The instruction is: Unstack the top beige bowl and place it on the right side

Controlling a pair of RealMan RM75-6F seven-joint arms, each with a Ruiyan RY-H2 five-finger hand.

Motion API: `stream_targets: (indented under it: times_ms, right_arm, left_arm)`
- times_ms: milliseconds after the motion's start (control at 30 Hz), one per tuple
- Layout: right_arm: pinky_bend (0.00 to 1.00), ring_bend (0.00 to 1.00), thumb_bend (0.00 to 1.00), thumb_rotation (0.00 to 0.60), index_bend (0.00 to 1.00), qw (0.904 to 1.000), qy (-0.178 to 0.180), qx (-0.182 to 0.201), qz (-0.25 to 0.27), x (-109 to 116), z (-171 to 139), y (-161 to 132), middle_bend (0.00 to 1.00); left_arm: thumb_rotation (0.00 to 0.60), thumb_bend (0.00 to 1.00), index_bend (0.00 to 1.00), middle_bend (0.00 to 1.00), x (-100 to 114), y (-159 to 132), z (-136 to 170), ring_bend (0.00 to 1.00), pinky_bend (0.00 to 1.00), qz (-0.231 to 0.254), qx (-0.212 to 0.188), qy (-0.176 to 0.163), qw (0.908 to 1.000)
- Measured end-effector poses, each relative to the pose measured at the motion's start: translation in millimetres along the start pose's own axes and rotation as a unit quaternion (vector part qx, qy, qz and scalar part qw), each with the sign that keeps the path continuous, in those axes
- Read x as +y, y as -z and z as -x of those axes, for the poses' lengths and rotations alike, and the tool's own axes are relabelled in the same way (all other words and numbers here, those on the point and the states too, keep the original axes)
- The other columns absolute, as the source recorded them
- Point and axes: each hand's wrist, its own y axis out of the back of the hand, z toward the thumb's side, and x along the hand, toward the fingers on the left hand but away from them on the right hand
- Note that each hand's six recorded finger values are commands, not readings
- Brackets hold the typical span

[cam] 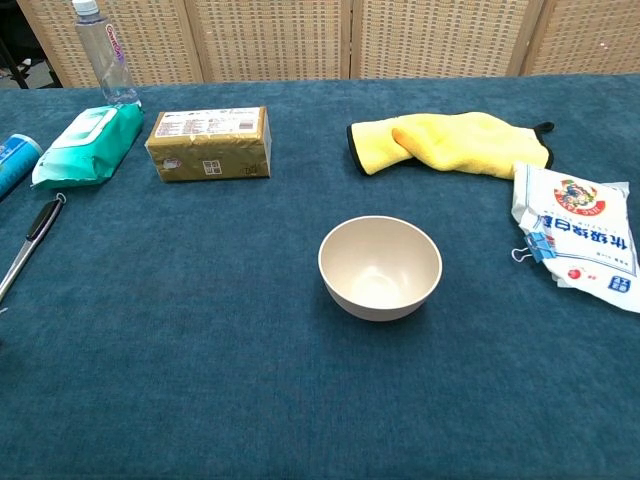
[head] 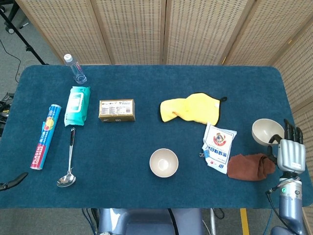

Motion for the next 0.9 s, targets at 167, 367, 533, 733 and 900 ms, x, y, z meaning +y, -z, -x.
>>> stream_targets:
  times_ms: [167,367,533,733,900]
  right_arm:
    - [0.0,0.0,0.47,0.6,0.58,1.0,-0.004,0.008,0.002,-11,14,-11,0.0]
    - [0.0,0.0,0.47,0.6,0.58,1.0,-0.008,0.002,0.0,-23,31,-12,0.0]
    - [0.0,0.0,0.47,0.6,0.58,0.9999,-0.008,-0.013,-0.006,-29,42,-1,0.0]
    - [0.0,0.0,0.47,0.6,0.58,0.9991,-0.006,-0.038,-0.015,-34,55,20,0.0]
    - [0.0,0.0,0.47,0.6,0.58,0.998,-0.008,-0.061,-0.013,-35,61,40,0.0]
  left_arm:
    - [0.323,0.1,0.0,0.0,-2,1,1,0.0,0.0,-0.001,0.004,0.002,1.0]
    - [0.322,0.1,0.0,0.0,-4,6,4,0.0,0.0,-0.004,0.012,0.006,0.9999]
    - [0.321,0.1,0.0,0.0,-8,11,7,0.0,0.0,-0.005,0.018,0.013,0.9997]
    - [0.322,0.1,0.0,0.0,-11,12,8,0.0,0.0,-0.008,0.02,0.017,0.9996]
    - [0.322,0.1,0.0,0.0,-14,12,6,0.0,0.0,-0.008,0.019,0.02,0.9996]
